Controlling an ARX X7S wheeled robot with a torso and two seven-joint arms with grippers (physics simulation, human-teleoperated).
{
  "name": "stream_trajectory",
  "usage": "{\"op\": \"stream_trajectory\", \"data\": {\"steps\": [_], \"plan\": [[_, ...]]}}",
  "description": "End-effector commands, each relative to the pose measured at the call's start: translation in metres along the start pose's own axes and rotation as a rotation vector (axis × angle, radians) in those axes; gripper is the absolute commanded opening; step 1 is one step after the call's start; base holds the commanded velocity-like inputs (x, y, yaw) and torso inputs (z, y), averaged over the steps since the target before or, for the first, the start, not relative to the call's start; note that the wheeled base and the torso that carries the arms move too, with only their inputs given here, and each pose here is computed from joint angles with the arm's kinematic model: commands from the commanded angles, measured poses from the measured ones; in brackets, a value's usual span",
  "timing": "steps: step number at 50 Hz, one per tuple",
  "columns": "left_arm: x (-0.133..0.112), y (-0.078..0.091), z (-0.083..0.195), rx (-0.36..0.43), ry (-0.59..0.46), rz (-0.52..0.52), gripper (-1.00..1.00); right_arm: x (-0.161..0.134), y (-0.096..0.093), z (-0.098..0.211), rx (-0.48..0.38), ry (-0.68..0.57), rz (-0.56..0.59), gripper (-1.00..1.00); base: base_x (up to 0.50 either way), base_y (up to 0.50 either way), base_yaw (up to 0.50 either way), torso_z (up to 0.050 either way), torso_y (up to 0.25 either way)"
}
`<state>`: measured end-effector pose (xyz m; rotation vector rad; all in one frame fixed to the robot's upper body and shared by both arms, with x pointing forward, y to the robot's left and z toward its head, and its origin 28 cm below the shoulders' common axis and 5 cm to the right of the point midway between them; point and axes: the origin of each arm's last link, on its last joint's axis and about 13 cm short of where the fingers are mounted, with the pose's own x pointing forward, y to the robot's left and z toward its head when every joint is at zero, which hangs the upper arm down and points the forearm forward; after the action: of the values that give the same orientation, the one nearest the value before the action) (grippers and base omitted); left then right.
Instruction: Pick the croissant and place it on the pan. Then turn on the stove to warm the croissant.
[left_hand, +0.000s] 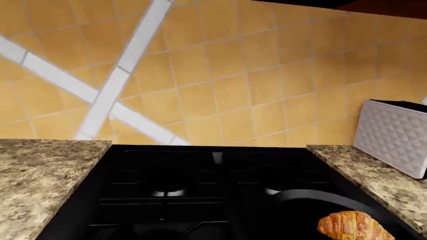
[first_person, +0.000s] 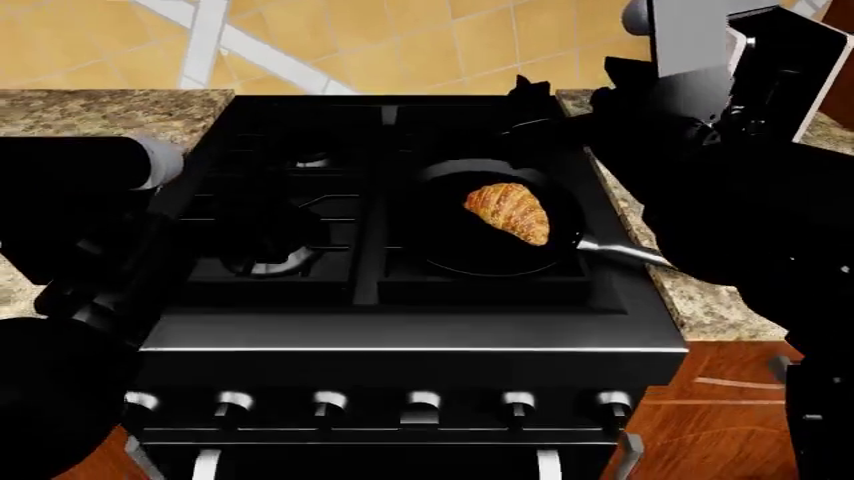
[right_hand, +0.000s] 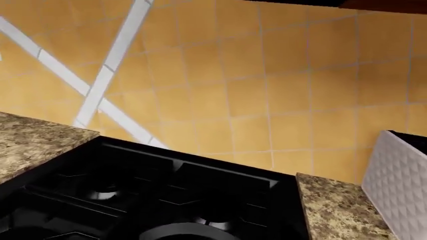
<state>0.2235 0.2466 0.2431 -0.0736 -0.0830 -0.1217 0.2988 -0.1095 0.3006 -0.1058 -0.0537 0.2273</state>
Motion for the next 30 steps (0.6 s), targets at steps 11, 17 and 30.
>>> {"op": "stream_trajectory", "data": {"steps": [11,17,30], "plan": [[-0.0019,-0.0018,0.0028,0.011,-0.012,-0.005,1.00,-0.0129,0.0003,0.0049,-0.020,-0.064,-0.030,1.00,-0.50,0.11,0.00,0.000,0.000],[-0.0009,-0.0016,0.0012,0.010,-0.009,-0.005,1.00,-0.0123,-0.0003,0.0052,-0.026,-0.065,-0.031,1.00,-0.50,0.11,0.00,0.000,0.000],[0.0010,0.0000,-0.0028,0.032,-0.043,0.010,1.00,-0.0135,0.0004,0.0062,-0.039,-0.095,-0.043,1.00,-0.06,0.01,0.00,0.000,0.000]]}}
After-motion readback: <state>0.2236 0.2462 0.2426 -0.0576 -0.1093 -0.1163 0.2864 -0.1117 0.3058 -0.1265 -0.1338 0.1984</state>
